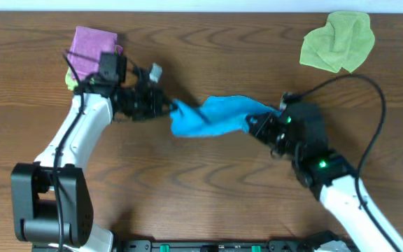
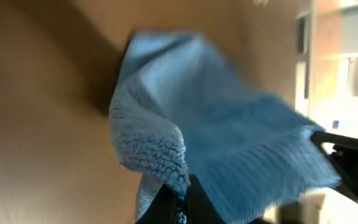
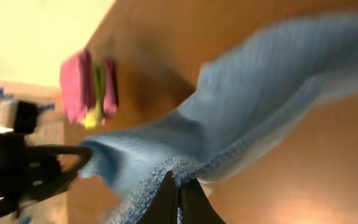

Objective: Fold the cloth
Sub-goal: 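Grasp the right corner with the right gripper and stretch cloth apart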

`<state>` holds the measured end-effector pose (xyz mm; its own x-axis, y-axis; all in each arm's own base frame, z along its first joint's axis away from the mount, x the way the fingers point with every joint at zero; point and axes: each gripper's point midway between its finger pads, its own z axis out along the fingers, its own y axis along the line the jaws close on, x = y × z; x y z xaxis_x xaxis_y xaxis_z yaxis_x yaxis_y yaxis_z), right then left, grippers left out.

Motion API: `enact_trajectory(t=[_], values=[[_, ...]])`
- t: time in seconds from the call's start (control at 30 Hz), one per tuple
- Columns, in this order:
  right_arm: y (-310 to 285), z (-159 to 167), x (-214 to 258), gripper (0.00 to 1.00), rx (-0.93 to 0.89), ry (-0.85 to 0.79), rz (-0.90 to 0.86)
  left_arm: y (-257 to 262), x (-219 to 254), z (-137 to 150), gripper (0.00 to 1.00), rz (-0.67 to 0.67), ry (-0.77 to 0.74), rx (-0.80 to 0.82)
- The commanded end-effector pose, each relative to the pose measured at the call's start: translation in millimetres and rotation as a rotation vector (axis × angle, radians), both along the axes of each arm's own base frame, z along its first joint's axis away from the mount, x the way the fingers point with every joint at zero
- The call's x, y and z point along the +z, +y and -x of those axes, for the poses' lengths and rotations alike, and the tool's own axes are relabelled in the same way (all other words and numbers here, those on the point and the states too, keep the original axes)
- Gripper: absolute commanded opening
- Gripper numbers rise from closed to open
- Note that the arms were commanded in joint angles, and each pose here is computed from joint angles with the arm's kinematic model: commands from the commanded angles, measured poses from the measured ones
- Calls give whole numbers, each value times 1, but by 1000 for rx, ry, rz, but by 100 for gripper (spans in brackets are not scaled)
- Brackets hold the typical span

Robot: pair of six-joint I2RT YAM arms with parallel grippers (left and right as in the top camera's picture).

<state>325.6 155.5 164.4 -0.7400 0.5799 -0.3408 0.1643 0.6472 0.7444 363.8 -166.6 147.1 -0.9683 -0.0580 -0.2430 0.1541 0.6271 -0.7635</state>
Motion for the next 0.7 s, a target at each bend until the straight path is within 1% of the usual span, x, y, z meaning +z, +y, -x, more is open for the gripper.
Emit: enact_trajectory(t=[0.0,0.13,0.27,0.37,0.47,0.53,0.67], values=[[-12,-34,7,1,1,-58,100,2,36,-29,6,6,-96,75],[-13,-85,34,1,22,-134,161,5,63,-63,6,29,-211,158],[-14,-128,55,1,34,-193,200,3,90,-88,6,74,-310,197],[-16,-150,77,1,26,-246,210,5,107,-100,6,77,-358,209],[-25,-153,87,1,34,-248,245,6,120,-104,6,70,-388,200],[-28,-145,80,2,57,-204,278,7,114,-97,6,43,-365,176],[-32,-120,52,1,120,-69,337,9,78,-64,6,-54,-257,72]])
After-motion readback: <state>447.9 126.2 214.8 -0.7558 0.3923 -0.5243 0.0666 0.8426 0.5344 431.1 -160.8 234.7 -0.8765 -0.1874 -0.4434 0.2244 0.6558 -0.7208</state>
